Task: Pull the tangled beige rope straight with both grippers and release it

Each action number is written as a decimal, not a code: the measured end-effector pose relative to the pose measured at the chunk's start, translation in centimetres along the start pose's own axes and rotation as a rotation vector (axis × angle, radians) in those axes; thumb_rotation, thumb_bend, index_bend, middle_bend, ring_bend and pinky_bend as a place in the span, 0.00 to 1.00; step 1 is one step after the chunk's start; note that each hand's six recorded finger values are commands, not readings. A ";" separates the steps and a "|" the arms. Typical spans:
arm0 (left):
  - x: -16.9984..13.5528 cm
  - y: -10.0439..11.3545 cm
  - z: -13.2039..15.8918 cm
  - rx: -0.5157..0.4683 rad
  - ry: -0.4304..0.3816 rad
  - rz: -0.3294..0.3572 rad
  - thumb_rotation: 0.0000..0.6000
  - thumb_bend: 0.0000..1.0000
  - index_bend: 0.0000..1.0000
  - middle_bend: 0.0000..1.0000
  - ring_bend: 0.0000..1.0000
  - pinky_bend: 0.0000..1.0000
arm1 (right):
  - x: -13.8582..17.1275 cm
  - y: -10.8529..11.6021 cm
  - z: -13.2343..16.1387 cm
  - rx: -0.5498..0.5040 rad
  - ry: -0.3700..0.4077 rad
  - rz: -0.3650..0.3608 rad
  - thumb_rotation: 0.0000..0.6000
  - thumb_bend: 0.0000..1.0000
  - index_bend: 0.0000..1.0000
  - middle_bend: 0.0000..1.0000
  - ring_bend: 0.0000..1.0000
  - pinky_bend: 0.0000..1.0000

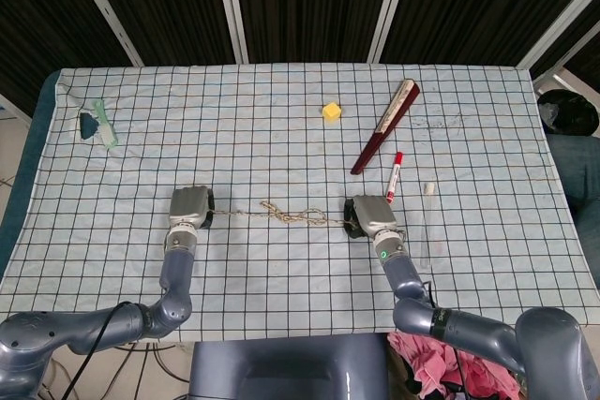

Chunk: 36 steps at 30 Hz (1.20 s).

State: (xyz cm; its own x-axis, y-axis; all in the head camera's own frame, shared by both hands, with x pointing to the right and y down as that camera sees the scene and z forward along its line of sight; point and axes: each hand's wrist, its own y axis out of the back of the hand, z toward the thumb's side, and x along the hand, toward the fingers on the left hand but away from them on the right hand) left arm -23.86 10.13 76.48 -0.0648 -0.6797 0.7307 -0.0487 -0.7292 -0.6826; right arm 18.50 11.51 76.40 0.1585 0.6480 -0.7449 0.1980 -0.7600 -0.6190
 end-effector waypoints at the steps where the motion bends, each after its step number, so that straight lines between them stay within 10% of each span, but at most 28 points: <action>1: 0.0 0.0 0.0 0.000 0.000 0.000 1.00 0.46 0.63 0.93 0.99 1.00 | 0.0 0.0 0.0 -0.001 0.000 0.000 1.00 0.51 0.73 0.64 0.74 0.65; 18: 0.1 1.0 0.0 -0.014 -0.003 0.022 1.00 0.46 0.63 0.93 0.99 1.00 | 0.0 1.2 0.1 -0.017 0.002 -0.031 1.00 0.50 0.73 0.64 0.74 0.65; 36: -0.8 6.2 -0.7 -0.030 0.007 0.133 1.00 0.46 0.63 0.94 0.99 1.00 | 1.7 8.9 -1.0 -0.014 0.009 -0.163 1.00 0.51 0.73 0.64 0.74 0.65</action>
State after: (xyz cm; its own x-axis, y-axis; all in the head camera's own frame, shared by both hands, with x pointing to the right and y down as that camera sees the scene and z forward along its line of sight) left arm -24.82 6.21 71.60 -0.0794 -0.7694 0.6338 -0.0688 -0.6301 -0.7735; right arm 21.47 5.88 69.89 0.1320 0.7630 -0.6328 0.2352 -0.6443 -0.7278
